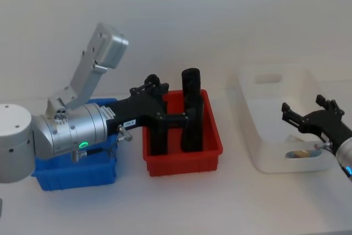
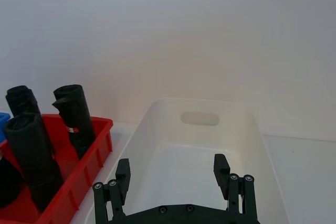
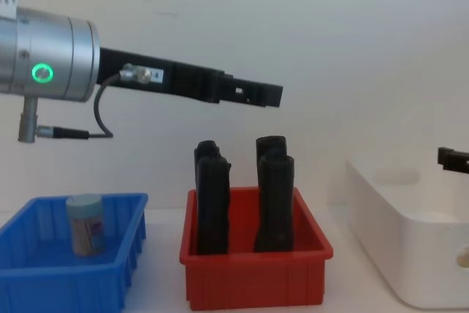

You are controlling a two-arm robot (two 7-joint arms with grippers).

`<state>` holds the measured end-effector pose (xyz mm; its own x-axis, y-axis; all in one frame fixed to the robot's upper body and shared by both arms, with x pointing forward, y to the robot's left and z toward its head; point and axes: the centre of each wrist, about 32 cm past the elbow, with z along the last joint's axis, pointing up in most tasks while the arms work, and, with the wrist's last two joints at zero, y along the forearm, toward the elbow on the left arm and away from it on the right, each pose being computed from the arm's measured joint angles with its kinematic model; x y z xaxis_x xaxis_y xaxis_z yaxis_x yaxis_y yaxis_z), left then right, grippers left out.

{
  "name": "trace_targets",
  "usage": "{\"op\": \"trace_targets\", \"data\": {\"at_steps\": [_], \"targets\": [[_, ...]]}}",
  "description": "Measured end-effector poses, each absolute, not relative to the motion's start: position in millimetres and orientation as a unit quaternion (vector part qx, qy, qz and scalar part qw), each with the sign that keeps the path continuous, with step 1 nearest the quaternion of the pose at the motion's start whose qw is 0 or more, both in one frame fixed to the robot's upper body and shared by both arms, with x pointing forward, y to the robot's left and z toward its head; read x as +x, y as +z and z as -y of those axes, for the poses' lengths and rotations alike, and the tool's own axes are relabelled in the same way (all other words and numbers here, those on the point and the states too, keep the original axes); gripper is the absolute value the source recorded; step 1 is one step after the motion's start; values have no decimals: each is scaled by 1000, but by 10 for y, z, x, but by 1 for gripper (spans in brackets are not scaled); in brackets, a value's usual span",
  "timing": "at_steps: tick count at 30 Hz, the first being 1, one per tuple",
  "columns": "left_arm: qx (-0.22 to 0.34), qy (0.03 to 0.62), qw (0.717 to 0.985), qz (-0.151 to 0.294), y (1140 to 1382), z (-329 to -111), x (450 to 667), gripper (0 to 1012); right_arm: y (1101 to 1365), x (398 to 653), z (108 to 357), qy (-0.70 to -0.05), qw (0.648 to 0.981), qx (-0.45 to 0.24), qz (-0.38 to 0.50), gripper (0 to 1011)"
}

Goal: Pick the cotton swabs from the blue box and place them into the white box.

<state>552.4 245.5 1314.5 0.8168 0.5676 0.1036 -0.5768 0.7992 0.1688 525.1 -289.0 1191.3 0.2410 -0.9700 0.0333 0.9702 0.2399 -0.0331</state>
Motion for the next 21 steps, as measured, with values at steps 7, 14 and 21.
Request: {"op": "trace_targets", "data": {"at_steps": [7,14,21], "targets": [[94,336,936,40,12989,-2392,5466,1004,11886,5063,2755,-606,795,-17,13,1001],[89,368,924,56,12838,-2328,5401,1004,11871,4868,2626,-596,803,-10,21,1001],[83,399,910,71,12689,-2265,5330,1004,11871,4667,2503,-587,809,0,29,1001]]}}
